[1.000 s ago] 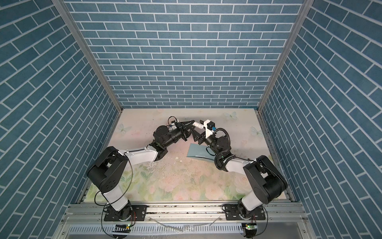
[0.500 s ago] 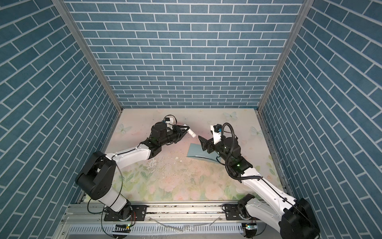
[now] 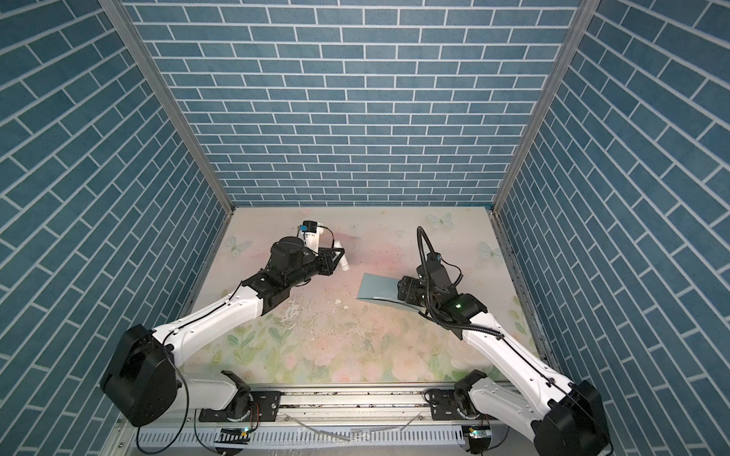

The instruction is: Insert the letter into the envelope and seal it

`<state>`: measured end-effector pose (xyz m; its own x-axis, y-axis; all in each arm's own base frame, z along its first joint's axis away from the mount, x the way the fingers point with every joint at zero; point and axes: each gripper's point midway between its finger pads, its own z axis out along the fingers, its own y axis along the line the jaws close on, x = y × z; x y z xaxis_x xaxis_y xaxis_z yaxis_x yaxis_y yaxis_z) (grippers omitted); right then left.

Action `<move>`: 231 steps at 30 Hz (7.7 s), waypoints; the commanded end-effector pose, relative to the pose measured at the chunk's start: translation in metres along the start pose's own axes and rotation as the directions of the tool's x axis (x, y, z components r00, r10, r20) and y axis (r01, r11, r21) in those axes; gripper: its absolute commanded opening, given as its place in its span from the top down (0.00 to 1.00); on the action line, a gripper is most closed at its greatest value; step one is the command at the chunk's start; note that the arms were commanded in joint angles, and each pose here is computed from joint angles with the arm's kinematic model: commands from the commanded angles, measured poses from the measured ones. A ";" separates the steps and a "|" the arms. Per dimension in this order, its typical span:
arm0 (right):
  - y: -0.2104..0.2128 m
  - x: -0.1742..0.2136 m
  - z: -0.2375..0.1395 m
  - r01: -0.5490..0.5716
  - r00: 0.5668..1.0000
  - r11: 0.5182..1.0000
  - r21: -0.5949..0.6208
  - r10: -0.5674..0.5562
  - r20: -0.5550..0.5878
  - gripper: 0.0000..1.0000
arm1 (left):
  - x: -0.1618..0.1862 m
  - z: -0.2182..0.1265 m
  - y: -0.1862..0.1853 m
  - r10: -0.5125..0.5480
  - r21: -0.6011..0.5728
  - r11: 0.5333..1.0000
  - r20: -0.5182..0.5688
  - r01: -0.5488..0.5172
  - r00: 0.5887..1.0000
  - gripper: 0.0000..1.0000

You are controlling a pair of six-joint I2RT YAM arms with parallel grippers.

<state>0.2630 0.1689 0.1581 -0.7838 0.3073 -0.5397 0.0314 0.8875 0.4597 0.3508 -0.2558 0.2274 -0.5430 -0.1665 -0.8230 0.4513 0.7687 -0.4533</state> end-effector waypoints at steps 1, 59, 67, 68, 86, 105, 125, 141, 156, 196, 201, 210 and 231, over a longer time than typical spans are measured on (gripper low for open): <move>-0.008 0.017 0.004 -0.270 0.960 0.958 0.099 0.275 -0.042 0.19 | 0.001 -0.006 0.005 0.181 -0.021 0.983 0.034 -0.180 0.983 1.00; 0.027 0.051 0.085 -0.048 0.946 0.993 0.110 0.081 -0.314 1.00 | 0.015 -0.022 0.002 0.261 0.022 0.965 0.047 -0.263 0.964 1.00; 0.030 0.032 0.085 0.123 0.903 0.992 -0.035 -0.127 -0.410 1.00 | 0.020 -0.021 -0.004 0.281 0.075 0.955 0.082 -0.287 0.956 1.00; 0.028 0.031 0.086 0.144 0.894 0.989 -0.033 -0.145 -0.425 1.00 | 0.020 -0.021 -0.006 0.282 0.083 0.954 0.085 -0.289 0.956 1.00; 0.046 0.005 0.108 0.260 0.816 0.945 -0.200 -0.326 -0.477 0.67 | 0.038 -0.008 -0.007 0.264 0.145 0.951 0.085 -0.274 0.961 1.00; 0.000 -0.031 0.063 0.025 0.997 0.993 -0.118 -0.034 -0.076 0.46 | 0.088 0.030 -0.011 0.285 0.182 0.943 -0.002 -0.280 0.958 1.00; -0.004 0.010 0.103 -0.139 0.963 0.980 -0.144 0.100 -0.250 0.83 | 0.121 0.053 -0.001 0.228 0.166 0.963 -0.070 -0.214 0.971 1.00; 0.026 0.031 0.124 -0.184 0.937 0.959 -0.216 0.104 -0.333 0.90 | 0.147 0.062 0.013 0.214 0.135 0.971 -0.132 -0.196 0.968 1.00; 0.042 0.057 0.145 -0.176 0.912 0.960 -0.217 0.077 -0.402 0.93 | 0.157 0.066 0.021 0.209 0.115 0.975 -0.155 -0.192 0.966 1.00; 0.034 0.101 0.155 -0.100 0.862 0.986 -0.134 0.018 -0.507 1.00 | 0.158 0.072 0.023 0.181 0.106 0.980 -0.156 -0.166 0.971 1.00; 0.030 0.103 0.151 -0.081 0.858 0.988 -0.129 0.003 -0.514 1.00 | 0.155 0.073 0.022 0.180 0.105 0.981 -0.155 -0.165 0.971 1.00; 0.022 0.111 0.145 -0.069 0.845 0.991 -0.114 -0.003 -0.534 1.00 | 0.157 0.075 0.023 0.176 0.101 0.982 -0.161 -0.161 0.971 1.00; -0.007 0.144 0.112 -0.060 0.793 0.996 -0.065 0.008 -0.609 1.00 | 0.160 0.076 0.025 0.170 0.094 0.983 -0.170 -0.155 0.971 1.00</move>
<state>0.2507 0.2677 0.0210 -0.9943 0.0662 -0.0830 0.0007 0.7858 0.6185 0.3312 -0.3118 0.0737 -0.5416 0.0459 -0.8394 0.6111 0.7071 -0.3557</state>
